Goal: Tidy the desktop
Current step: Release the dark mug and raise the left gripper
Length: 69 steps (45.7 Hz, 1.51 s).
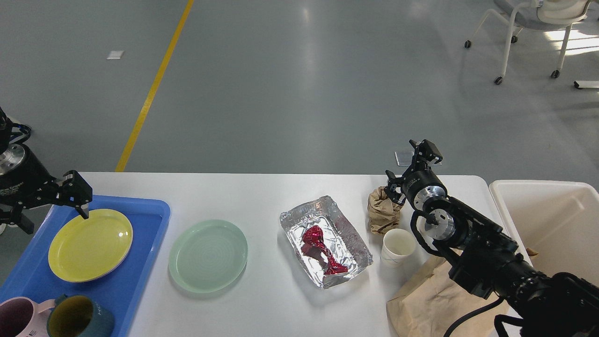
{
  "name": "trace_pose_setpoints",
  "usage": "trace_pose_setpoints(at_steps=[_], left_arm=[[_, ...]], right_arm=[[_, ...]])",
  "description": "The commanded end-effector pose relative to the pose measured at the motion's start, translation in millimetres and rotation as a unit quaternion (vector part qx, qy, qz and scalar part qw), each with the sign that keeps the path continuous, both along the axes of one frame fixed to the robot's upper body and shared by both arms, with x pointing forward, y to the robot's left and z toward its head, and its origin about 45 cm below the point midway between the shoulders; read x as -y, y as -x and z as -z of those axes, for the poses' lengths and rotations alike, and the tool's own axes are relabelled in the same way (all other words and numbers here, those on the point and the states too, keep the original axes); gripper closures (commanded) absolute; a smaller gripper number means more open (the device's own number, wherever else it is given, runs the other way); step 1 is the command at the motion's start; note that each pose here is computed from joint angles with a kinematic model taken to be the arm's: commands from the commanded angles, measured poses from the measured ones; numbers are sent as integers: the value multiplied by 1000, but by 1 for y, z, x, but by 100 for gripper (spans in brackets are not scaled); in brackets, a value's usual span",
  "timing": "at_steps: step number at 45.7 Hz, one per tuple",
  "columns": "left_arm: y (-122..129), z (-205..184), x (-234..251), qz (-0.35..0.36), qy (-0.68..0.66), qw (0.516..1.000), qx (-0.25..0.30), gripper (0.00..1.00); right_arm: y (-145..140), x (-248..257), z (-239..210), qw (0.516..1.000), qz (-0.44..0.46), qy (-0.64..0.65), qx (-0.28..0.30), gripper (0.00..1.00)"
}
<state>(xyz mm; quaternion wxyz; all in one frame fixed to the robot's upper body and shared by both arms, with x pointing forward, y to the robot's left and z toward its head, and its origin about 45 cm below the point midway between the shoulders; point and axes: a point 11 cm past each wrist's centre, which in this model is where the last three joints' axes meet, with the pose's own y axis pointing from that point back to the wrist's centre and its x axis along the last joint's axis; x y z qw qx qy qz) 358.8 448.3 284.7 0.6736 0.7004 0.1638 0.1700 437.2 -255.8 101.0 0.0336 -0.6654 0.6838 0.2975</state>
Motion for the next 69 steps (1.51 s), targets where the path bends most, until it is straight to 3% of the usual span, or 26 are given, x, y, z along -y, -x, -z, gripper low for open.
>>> trace_pose_setpoints(at_steps=[1,22,69], left_arm=[[1,1,0,-2,3,1000,1,4],[16,11,-2,-18,22,999,-18,4],[12,1,0,-28,46,998,7,4]], right_arm=[[0,0,0,1000,0,0,0,0],[0,0,0,1000,0,0,0,0],[0,-1,0,1000,-1,-1,0,0]])
